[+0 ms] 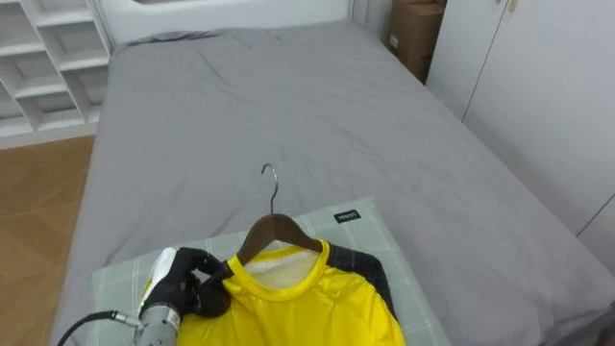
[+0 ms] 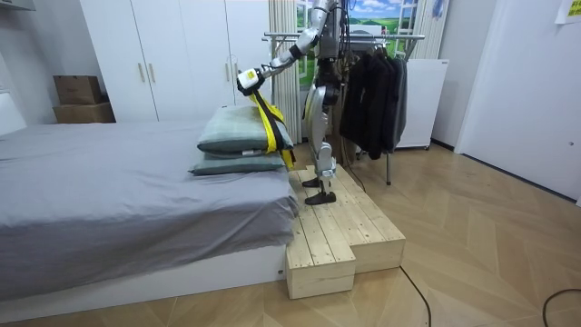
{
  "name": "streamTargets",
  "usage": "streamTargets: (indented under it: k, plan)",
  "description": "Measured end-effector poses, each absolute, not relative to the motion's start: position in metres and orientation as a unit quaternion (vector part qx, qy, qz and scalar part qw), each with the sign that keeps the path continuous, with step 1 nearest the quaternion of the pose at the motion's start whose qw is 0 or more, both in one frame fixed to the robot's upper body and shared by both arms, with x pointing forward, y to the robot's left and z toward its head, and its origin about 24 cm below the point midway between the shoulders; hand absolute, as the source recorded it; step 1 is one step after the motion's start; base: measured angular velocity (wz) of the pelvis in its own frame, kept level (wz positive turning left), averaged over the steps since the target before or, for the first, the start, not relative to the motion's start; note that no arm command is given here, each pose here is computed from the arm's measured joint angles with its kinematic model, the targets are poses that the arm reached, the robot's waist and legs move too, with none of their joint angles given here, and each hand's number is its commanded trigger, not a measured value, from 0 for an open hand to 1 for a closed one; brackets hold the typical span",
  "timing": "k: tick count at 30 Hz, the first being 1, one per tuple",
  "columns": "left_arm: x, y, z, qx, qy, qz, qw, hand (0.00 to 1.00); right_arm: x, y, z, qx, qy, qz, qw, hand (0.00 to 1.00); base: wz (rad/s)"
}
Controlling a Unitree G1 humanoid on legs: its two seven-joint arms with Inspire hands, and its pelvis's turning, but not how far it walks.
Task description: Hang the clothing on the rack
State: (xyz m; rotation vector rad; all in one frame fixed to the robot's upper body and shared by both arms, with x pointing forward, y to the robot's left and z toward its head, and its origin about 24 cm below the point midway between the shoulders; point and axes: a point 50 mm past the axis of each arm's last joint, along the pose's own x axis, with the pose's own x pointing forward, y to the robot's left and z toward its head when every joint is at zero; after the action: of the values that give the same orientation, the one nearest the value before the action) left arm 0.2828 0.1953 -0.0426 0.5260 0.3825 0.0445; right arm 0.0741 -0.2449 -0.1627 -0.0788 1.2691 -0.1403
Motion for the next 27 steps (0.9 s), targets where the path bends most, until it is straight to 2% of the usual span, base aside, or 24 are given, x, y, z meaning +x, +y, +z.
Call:
streamTargets:
  k: [10,21,27]
  plan:
    - [0.277,0.196,-0.018,0.242,0.120,0.019,0.963,1.00,0.067,-0.253,-0.161,-0.013,0.587,-0.097,0.804,0.00,0.05]
    - [0.266,0.194,-0.022,0.205,0.128,0.002,0.970,1.00,0.065,-0.256,-0.161,0.008,0.584,-0.114,0.804,0.00,-0.01]
    - [0.269,0.203,-0.015,0.194,0.120,0.019,0.973,1.00,0.067,-0.262,-0.159,0.010,0.573,-0.143,0.807,0.00,0.01]
